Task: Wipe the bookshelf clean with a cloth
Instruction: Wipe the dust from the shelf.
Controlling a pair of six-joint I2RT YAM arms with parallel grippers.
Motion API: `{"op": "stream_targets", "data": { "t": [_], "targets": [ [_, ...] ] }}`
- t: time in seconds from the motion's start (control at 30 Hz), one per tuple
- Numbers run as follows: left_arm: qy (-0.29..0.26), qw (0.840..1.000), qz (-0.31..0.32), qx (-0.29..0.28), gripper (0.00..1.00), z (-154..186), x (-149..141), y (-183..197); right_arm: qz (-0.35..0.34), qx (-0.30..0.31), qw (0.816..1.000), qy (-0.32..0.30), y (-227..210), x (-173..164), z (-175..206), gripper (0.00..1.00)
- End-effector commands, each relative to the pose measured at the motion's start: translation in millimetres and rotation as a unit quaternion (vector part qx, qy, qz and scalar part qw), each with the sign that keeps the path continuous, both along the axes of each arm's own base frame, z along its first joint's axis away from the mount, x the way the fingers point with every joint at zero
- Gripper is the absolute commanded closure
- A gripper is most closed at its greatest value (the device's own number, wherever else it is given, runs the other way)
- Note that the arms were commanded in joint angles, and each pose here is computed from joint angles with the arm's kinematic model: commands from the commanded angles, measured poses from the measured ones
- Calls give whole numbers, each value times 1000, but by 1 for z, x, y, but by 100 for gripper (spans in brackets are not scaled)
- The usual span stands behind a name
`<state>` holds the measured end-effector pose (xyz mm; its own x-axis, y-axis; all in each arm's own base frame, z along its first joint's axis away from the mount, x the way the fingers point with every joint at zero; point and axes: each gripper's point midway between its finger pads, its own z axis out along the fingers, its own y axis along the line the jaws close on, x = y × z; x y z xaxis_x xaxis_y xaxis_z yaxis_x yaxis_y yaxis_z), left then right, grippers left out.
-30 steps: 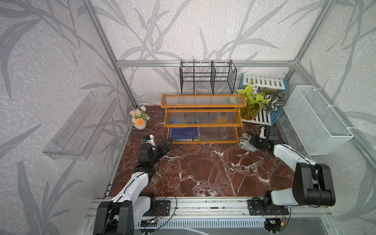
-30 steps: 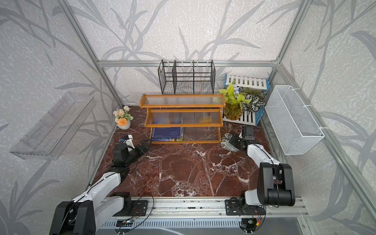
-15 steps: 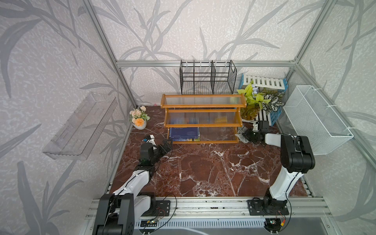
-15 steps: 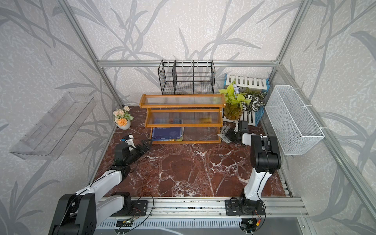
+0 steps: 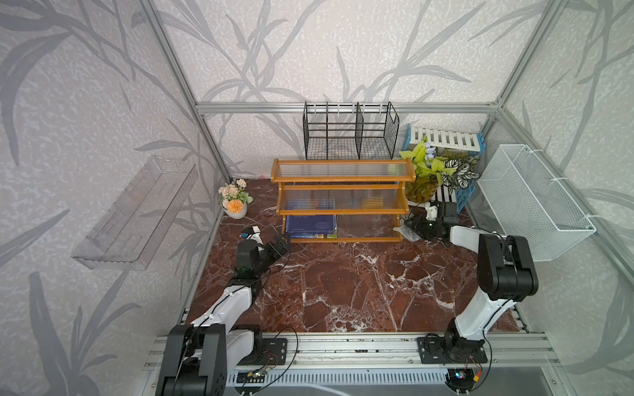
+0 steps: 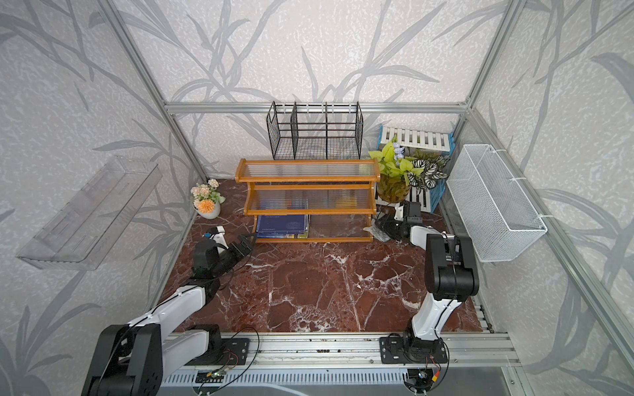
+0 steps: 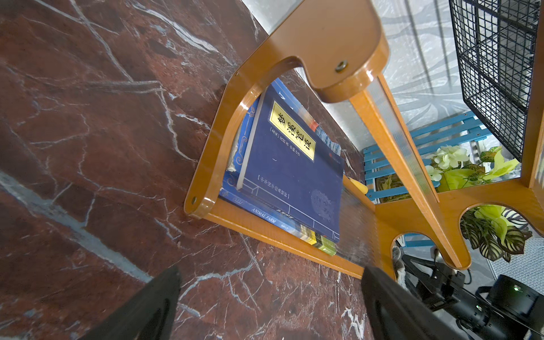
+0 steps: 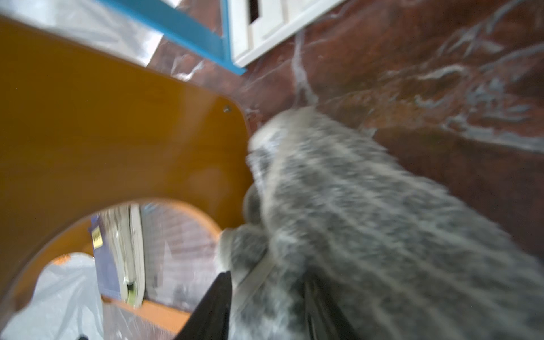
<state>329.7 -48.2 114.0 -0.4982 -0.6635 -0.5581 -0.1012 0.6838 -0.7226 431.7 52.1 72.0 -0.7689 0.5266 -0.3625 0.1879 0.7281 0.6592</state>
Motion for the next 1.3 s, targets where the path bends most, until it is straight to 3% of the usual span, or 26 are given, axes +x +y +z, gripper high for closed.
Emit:
{"op": "stream_targets", "data": {
  "t": [0.0,0.17,0.3,0.5,0.6,0.77,1.03,1.27],
  "targets": [
    [-30,1000,0,0,0,19,9,1,22,-32,999,-4,-1,-20,18,50],
    [-31,1000,-3,-2,0,21,8,-1,23,-80,996,-8,-11,-34,32,42],
    [-33,999,-5,-4,0,21,8,-2,19,-113,993,16,-21,-37,21,35],
    [-33,999,-6,-6,0,20,6,-2,31,-113,992,54,-20,-23,-17,27],
    [-34,999,-4,-7,0,20,6,-2,47,-103,991,66,-9,-16,-25,18],
    [-34,999,-5,-11,0,19,7,-2,48,-114,987,101,1,-19,-40,19],
    [-33,999,-5,-10,0,18,6,-2,15,-107,980,166,-6,-34,-72,40],
    [-35,999,-6,-10,0,19,7,-2,-13,-75,979,190,-14,-39,-82,79]
  ]
}}
